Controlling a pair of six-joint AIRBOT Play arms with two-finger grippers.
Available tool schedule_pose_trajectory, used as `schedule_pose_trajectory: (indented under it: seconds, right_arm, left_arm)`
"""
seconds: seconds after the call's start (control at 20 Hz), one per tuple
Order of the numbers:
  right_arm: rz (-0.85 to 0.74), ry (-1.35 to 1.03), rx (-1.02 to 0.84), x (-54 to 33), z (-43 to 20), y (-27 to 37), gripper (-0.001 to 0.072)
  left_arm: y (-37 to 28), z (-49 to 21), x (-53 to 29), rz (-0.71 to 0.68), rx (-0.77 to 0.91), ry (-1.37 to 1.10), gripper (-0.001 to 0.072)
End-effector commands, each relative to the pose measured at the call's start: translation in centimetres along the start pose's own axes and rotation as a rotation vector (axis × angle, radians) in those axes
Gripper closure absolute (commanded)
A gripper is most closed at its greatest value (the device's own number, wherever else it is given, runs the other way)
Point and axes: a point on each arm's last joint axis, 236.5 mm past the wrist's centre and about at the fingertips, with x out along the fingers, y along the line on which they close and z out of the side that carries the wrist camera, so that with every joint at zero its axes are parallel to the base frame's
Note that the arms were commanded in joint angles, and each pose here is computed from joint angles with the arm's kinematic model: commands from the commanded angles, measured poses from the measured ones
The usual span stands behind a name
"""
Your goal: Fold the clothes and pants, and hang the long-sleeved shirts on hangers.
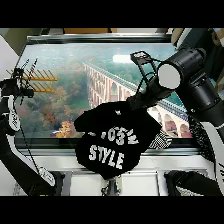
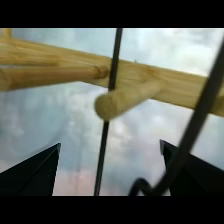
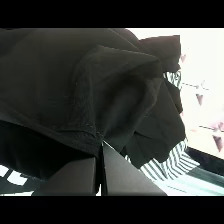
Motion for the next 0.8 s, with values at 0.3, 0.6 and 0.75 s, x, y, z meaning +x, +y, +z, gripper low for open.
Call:
schedule_pose_trajectory:
  seconds: [0.3,0.6,0.75]
  right_arm:
    - [-0.001,0.004,0.0,0.2,0.0,0.0,0.0696]
    - [-0.001,0.004,0.0,0.2,0.0,0.0,0.0697]
    - [-0.001,0.004,0.001,0.2,0.0,0.0,0.0697]
  left_arm:
    - [-0.4,-1.5,0.9,-0.002,0.017,0.06,0.0605]
    - [0.0,-1.6,-0.2,0.0,0.012,0.075,0.0694]
    - [0.8,-0.6,-2.7,0.01,-0.031,0.057,0.0695]
